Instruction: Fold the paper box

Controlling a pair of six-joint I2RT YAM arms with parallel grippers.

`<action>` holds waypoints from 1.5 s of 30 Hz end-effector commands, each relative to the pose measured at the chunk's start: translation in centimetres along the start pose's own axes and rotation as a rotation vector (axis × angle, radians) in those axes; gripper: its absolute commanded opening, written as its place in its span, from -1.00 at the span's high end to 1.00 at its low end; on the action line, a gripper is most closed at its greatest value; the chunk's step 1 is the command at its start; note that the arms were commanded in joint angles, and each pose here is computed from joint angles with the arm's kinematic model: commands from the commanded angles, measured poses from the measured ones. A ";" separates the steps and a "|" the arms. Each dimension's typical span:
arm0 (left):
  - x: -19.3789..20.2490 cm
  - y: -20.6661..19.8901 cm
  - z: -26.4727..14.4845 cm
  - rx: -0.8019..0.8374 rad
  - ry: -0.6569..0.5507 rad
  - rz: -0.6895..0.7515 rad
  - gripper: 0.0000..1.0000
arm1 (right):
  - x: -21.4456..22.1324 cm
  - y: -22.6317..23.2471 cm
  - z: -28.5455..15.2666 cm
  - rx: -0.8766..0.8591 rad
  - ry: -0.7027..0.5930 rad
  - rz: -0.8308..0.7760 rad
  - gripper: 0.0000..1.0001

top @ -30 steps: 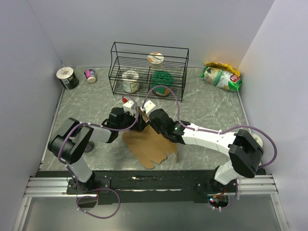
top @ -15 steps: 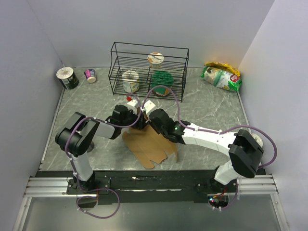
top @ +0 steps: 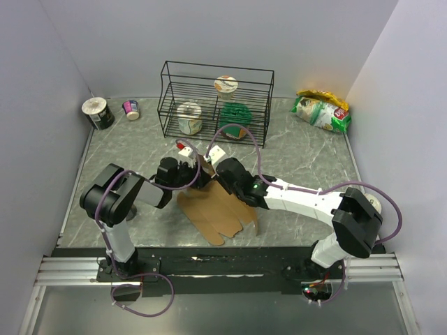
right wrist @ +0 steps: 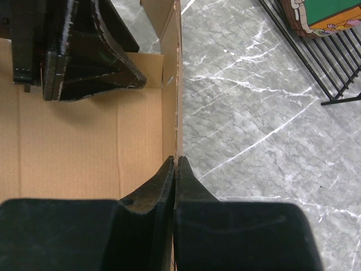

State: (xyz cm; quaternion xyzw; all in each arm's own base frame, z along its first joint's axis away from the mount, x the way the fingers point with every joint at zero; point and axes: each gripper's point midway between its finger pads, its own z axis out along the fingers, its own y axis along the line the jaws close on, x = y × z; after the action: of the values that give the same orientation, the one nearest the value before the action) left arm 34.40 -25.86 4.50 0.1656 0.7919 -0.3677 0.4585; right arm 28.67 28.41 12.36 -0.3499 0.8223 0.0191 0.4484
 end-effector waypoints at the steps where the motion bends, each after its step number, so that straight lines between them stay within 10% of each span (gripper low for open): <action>1: -0.5 -3.4 -0.5 0.146 -0.037 -0.027 0.07 | 1.6 1.1 0.5 -0.045 0.060 -0.001 1.00; 15: 0.9 -5.2 -1.5 0.180 -0.040 -0.067 0.10 | 1.4 1.2 0.4 -0.058 0.042 -0.010 1.00; 25: -2.5 -3.2 -5.1 -0.047 -0.112 -0.058 -0.60 | 0.8 1.1 -0.3 -0.107 -0.040 -0.154 1.00; 45: -13.1 -5.2 -8.5 -0.029 -0.314 0.003 -0.90 | 1.4 2.2 0.0 -0.181 -0.048 -0.209 1.00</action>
State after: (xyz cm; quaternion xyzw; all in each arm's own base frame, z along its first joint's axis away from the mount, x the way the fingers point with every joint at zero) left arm 32.41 -21.20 16.05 0.1042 0.7494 -0.3432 0.5565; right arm 28.31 29.39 12.30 -0.4562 0.7593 0.0343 0.4627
